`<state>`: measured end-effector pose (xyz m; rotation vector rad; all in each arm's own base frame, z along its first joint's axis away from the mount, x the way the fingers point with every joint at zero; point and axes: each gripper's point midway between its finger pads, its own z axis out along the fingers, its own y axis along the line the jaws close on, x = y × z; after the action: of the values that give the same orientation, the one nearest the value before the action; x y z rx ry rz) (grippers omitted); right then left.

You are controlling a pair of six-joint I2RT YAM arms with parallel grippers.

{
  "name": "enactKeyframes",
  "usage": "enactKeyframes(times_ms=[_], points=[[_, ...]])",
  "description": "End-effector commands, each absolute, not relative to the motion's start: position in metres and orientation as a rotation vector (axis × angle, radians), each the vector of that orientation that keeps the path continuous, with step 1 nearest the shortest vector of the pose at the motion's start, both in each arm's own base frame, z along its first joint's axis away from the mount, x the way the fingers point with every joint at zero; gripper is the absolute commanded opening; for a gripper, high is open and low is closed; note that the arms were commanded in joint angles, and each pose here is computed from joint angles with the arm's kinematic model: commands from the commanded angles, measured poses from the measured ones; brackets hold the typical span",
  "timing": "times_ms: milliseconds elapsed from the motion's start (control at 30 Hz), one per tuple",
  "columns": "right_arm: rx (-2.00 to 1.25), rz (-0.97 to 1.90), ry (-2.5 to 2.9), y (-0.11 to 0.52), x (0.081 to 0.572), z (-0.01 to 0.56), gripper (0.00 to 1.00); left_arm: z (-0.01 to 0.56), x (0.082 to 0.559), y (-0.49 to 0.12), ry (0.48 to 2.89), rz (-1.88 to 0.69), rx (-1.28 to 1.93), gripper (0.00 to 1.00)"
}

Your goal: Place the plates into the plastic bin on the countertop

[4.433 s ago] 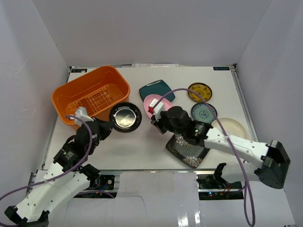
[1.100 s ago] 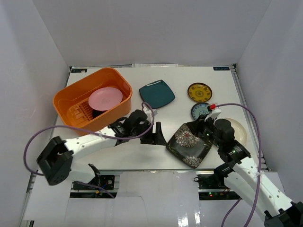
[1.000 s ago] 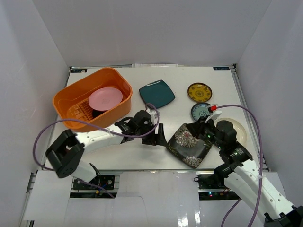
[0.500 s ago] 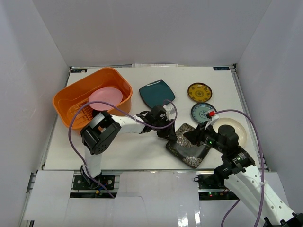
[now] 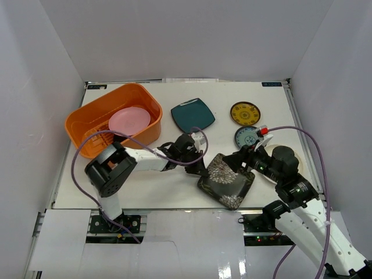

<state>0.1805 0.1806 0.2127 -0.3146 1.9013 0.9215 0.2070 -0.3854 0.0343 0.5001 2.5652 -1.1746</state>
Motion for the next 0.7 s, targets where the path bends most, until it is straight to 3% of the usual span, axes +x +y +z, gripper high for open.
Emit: enactKeyframes(times_ms=[0,100,300,433,667], points=[[-0.302,0.912,1.806,0.179,0.188,0.26,0.68,0.071,0.213,-0.349,2.482,-1.154,0.422,0.0],[-0.238,0.885,1.786,0.176,0.199,0.282,0.76,0.146,0.219,-0.334,2.301,-1.255,0.355,0.0],[-0.092,0.868,1.683,0.167,0.217,0.336,0.75,0.272,0.256,-0.273,2.019,-1.251,0.155,0.0],[-0.095,0.847,1.666,0.17,0.229,0.351,0.75,0.316,0.292,-0.22,1.935,-1.194,-0.032,0.0],[-0.11,0.835,1.824,0.195,0.265,0.288,0.76,0.321,0.353,-0.059,1.835,-0.927,-0.544,0.0]])
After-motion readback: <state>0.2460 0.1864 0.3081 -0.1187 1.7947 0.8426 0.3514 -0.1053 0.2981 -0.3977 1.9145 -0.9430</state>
